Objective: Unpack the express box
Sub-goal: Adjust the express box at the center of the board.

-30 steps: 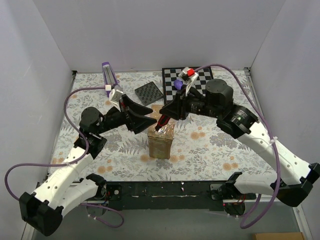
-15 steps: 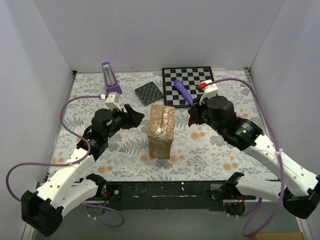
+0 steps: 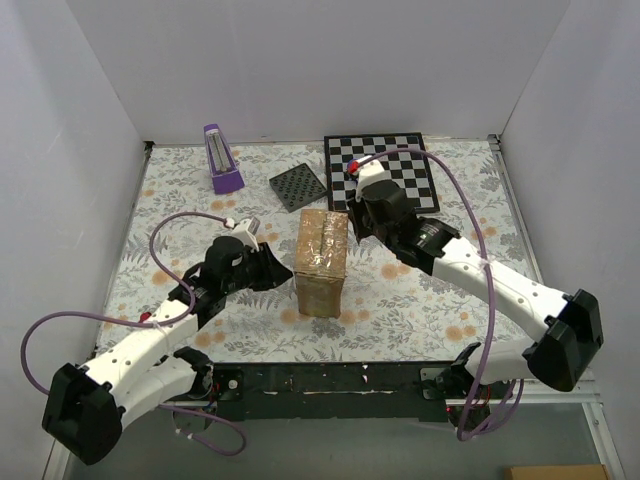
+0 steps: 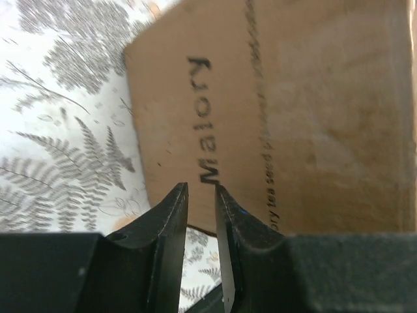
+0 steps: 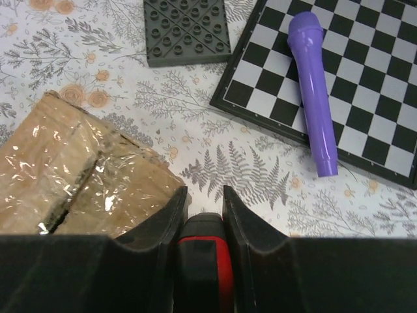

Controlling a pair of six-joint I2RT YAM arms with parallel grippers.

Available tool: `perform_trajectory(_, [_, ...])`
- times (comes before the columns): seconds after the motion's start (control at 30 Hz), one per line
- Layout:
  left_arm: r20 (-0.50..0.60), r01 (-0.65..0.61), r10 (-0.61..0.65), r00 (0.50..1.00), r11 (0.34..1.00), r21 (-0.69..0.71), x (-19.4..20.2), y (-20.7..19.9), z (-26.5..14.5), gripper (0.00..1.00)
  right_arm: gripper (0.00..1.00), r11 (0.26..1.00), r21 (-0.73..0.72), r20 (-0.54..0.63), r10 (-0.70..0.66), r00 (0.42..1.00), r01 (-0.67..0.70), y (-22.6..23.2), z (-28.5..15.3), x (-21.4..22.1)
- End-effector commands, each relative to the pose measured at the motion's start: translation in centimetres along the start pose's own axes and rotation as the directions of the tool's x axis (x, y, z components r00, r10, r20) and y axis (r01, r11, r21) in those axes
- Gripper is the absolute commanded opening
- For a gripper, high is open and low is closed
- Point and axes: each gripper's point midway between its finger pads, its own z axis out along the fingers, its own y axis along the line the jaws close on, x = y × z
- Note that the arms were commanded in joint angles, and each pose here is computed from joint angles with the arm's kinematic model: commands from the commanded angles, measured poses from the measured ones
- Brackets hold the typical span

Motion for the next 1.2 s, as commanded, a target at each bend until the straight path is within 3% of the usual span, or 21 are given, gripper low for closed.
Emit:
perform_trajectory(0.0, [-0.081, 0.017, -0.01, 0.997, 0.996, 0.082, 2.7, -1.7, -0.2, 0.21, 0.01, 0.997, -0.073, 0.124, -0.001, 0.992, 0.01, 2.0, 1.5, -4.8])
perform_trajectory(0.23, [-0.156, 0.013, 0.01, 0.988, 0.989, 0.148, 6.0, -4.0, 0.6, 0.19, 0.01, 0.98, -0.178, 0.173, -0.062, 0.983, 0.093, 4.2, 2.9, -5.8])
perform_trajectory(0.43, [-0.198, -0.004, 0.037, 0.979, 0.987, 0.163, 7.8, -5.9, 2.0, 0.23, 0.01, 0.951, -0.257, 0.218, -0.115, 0.969, 0.171, 4.9, 2.8, -6.5])
perform_trajectory(0.6, [-0.151, -0.009, 0.027, 0.988, 0.993, 0.121, 6.8, -6.0, 2.4, 0.24, 0.01, 0.959, -0.208, 0.201, -0.149, 0.968, 0.19, 3.4, 2.9, -6.7])
perform_trajectory(0.7, [-0.064, -0.024, 0.03, 0.998, 0.996, 0.084, 4.5, -6.1, 1.2, 0.37, 0.01, 0.972, -0.154, 0.203, -0.146, 0.968, 0.179, 1.9, 2.2, -7.4])
perform_trajectory(0.73, [-0.059, -0.03, 0.034, 0.998, 0.997, 0.067, 4.3, -5.8, 0.6, 0.46, 0.01, 0.975, -0.139, 0.209, -0.145, 0.967, 0.176, 1.5, 1.7, -7.7])
perform_trajectory(0.87, [0.101, -0.051, 0.045, 0.994, 0.997, 0.055, 0.2, -6.5, -2.9, 0.61, 0.01, 0.988, -0.029, 0.212, -0.141, 0.967, 0.15, -1.0, 0.2, -8.6])
perform_trajectory(0.93, [0.178, -0.046, 0.045, 0.983, 0.999, 0.002, -1.8, -6.1, -4.1, 0.68, 0.01, 0.994, 0.018, 0.239, -0.107, 0.965, 0.106, -2.1, -1.3, -9.5])
perform_trajectory(0.97, [0.218, -0.035, 0.038, 0.975, 0.999, -0.017, -2.7, -5.9, -4.7, 0.77, 0.01, 0.995, 0.051, 0.246, -0.098, 0.964, 0.088, -2.9, -1.8, -9.7])
perform_trajectory(1.1, [0.361, 0.014, 0.008, 0.933, 0.998, -0.059, -5.9, -5.4, -6.5, 0.97, 0.01, 0.995, 0.096, 0.304, -0.025, 0.952, -0.005, -4.7, -5.5, -10.8])
perform_trajectory(1.17, [0.41, 0.004, 0.04, 0.911, 0.994, -0.107, -7.5, -5.2, -7.0, 0.98, 0.01, 0.996, 0.082, 0.286, 0.002, 0.958, -0.027, -4.7, -6.3, -10.1])
